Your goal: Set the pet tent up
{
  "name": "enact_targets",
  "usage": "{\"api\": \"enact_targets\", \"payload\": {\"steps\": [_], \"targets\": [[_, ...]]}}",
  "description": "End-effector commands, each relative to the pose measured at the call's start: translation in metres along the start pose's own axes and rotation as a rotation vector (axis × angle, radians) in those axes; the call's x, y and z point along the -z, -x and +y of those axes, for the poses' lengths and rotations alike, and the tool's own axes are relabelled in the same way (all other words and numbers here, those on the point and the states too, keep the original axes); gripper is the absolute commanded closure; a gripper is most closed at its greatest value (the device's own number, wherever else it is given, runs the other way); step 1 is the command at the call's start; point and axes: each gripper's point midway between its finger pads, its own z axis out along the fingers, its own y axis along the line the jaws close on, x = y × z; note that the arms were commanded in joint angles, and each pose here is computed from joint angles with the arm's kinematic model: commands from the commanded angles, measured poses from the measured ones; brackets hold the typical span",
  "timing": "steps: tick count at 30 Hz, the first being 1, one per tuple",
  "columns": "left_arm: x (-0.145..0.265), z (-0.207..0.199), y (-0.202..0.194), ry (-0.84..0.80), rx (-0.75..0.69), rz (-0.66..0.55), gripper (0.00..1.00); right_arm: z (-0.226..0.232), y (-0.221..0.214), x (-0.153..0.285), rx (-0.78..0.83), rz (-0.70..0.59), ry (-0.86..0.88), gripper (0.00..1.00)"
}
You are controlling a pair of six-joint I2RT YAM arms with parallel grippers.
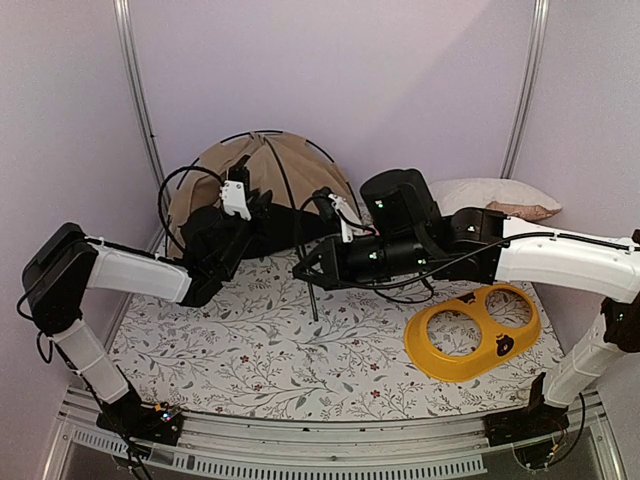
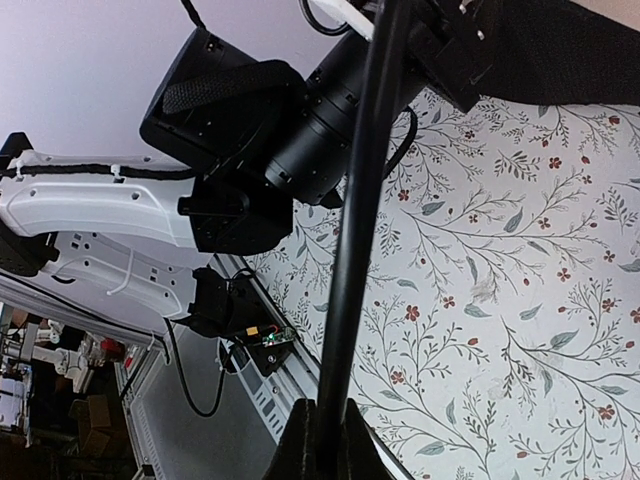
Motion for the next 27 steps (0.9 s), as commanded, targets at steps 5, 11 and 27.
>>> {"api": "enact_targets", "payload": {"steps": [5, 11, 27], "targets": [[-0.019, 0.005, -0.017, 0.052, -0.012, 0.08, 0.74, 0.023, 0.035, 0.01, 0.062, -0.128, 0.042, 1.0], [-0.012, 0.013, -0.026, 0.084, 0.007, 0.095, 0.71, 0.023, 0.034, 0.009, 0.064, -0.124, 0.04, 1.0], [-0.016, 0.015, -0.024, 0.081, 0.0, 0.09, 0.88, 0.022, 0.03, 0.005, 0.063, -0.11, 0.043, 1.0]]}}
